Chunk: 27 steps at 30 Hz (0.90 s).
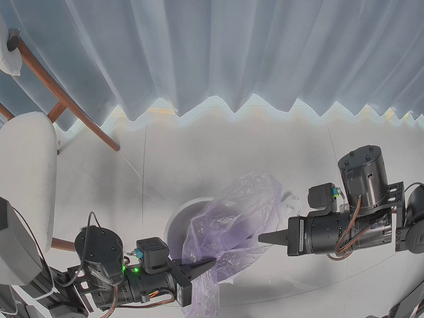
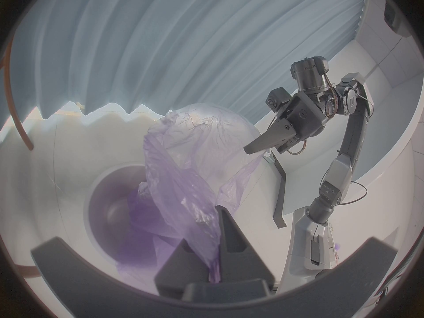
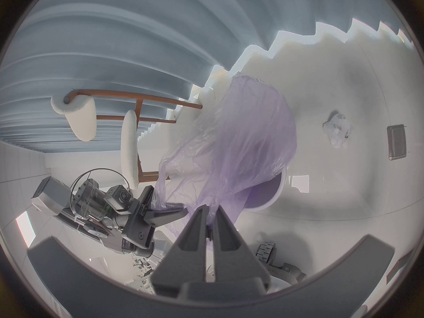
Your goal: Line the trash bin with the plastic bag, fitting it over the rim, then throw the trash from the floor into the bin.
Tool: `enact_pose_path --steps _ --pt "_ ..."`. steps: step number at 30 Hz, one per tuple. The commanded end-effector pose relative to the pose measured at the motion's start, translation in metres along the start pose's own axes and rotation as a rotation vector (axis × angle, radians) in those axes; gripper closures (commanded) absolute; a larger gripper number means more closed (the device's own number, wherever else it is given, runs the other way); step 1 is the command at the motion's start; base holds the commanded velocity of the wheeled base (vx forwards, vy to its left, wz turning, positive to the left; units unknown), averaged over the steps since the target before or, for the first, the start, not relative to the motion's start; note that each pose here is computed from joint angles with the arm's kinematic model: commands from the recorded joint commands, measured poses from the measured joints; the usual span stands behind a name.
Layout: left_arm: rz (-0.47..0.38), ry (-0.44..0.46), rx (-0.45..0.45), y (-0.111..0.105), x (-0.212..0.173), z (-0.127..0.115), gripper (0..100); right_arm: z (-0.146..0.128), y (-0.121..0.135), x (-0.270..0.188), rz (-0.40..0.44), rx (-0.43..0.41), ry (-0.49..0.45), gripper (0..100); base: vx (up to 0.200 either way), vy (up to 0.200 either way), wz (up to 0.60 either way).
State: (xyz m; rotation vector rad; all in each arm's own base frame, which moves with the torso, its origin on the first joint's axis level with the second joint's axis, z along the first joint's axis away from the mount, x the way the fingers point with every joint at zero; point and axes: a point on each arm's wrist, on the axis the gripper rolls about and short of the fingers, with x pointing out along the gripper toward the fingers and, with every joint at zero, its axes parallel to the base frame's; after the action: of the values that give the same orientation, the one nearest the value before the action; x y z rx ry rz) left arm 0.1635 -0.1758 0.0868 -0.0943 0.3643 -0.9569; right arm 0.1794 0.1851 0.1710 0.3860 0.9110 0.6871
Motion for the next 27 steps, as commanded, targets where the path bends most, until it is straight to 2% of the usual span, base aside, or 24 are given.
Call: enact_pose_path --steps 1,10,16,17,27 --pt "0.000 0.014 -0.004 0.000 0.001 -0.003 100 0.002 -0.004 0.000 -0.011 0.008 -0.007 100 0.000 0.000 0.00" --pt "0.009 0.016 -0.010 0.003 0.000 -0.003 100 0.005 -0.005 0.002 -0.002 0.010 -0.023 100 0.000 0.000 0.00" --pt "0.014 0.032 -0.012 0.004 0.001 -0.007 100 0.003 -0.011 0.015 -0.025 0.013 0.003 100 0.000 0.000 0.00" --pt "0.020 0.061 -0.015 0.005 0.001 -0.013 0 0.000 -0.013 0.017 -0.032 0.015 0.017 100 0.000 0.000 0.00" --pt "0.042 0.027 -0.042 0.011 0.003 -0.008 0 0.000 -0.012 0.016 -0.015 0.011 0.009 100 0.000 0.000 0.00"
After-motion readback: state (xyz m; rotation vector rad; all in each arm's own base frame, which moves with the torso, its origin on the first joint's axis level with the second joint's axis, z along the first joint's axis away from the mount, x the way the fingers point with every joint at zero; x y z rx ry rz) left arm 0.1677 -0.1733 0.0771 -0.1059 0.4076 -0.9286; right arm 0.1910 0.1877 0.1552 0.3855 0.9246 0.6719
